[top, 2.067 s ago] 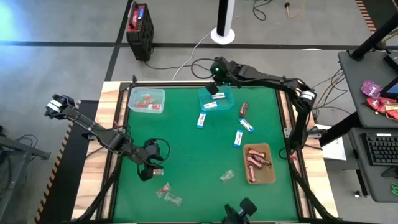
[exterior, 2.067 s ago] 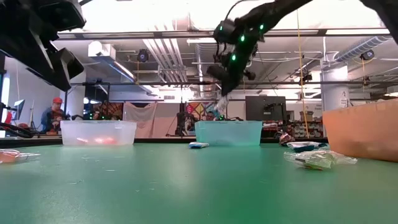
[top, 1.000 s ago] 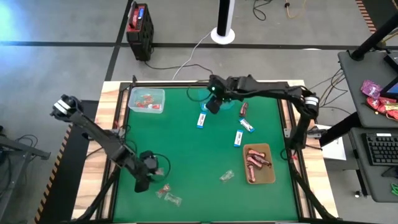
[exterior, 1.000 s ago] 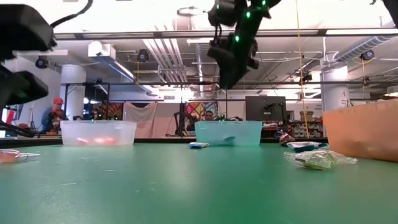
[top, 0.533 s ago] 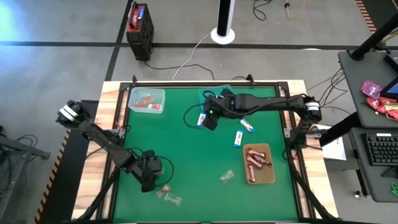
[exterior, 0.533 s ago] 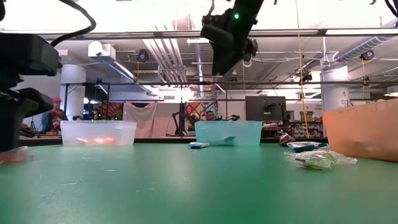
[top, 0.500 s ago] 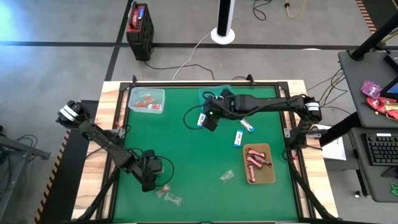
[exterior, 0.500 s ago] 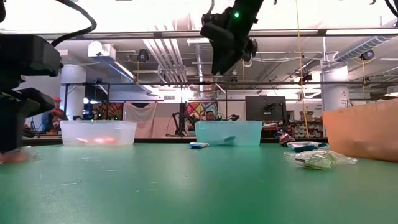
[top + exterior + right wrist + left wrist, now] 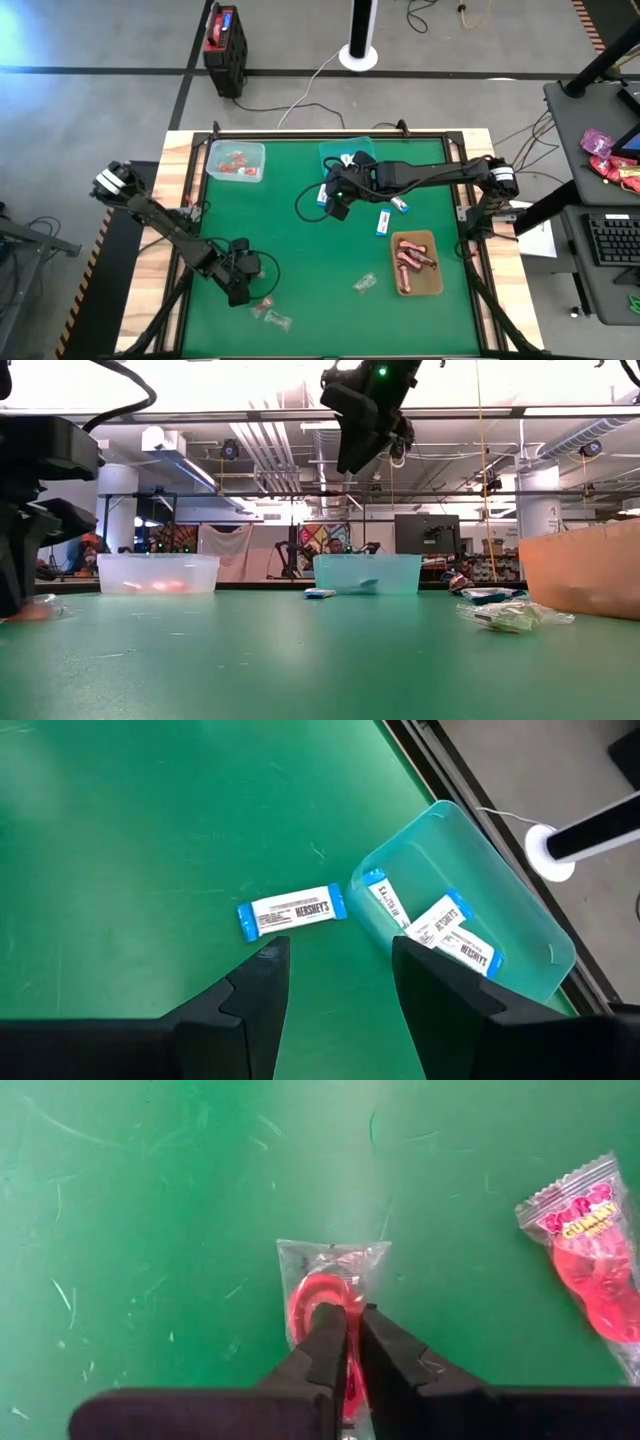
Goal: Sort candy by brand, put in halloween buckets
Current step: Put the orange gummy into the transparent bin
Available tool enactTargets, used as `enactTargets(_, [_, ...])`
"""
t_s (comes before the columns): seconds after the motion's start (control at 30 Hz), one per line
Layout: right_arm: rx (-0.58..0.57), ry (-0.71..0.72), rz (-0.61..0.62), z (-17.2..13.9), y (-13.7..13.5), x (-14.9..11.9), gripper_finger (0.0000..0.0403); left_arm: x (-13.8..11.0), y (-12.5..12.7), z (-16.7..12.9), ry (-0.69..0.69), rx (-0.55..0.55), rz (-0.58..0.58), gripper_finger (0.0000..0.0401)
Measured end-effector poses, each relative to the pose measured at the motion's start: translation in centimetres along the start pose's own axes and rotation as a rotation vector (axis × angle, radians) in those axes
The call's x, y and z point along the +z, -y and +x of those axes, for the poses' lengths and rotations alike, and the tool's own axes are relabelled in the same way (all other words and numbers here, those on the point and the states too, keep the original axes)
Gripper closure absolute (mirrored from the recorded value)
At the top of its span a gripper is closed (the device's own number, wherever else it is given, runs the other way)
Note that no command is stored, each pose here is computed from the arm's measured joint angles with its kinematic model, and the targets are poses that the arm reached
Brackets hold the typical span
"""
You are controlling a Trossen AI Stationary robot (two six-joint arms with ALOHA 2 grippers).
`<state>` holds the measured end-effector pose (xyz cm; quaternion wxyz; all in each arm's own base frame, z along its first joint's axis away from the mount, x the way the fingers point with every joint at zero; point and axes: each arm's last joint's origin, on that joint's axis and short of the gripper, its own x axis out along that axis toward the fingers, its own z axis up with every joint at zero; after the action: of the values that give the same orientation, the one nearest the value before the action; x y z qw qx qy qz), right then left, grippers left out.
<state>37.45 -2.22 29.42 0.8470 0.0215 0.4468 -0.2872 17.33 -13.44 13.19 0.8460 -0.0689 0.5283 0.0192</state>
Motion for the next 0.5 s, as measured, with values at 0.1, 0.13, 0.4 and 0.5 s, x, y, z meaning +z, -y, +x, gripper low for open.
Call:
enactTargets(0.1, [0.001,-0.001,0.000,0.0,0.0,0.0,0.0232,0.1,0.1,-0.3,0.002,-0.011,0.008,0.0394])
enactTargets(0.13, [0.000,-0.001,0.000,0.0,0.0,0.0,0.0232,0.4,0.2,-0.5,0.009,-0.020,0.018,0.0397])
enactTargets(0.4, [0.005,-0.004,-0.008,-0.1,-0.2,-0.1,0.0232,3.4,0.8,-4.3,0.140,0.119,0.157,0.0401])
enactTargets(0.5, [0.011,-0.003,-0.017,-0.3,-0.6,-0.2,0.0232,5.0,-0.4,-6.6,0.223,0.319,0.154,0.0401])
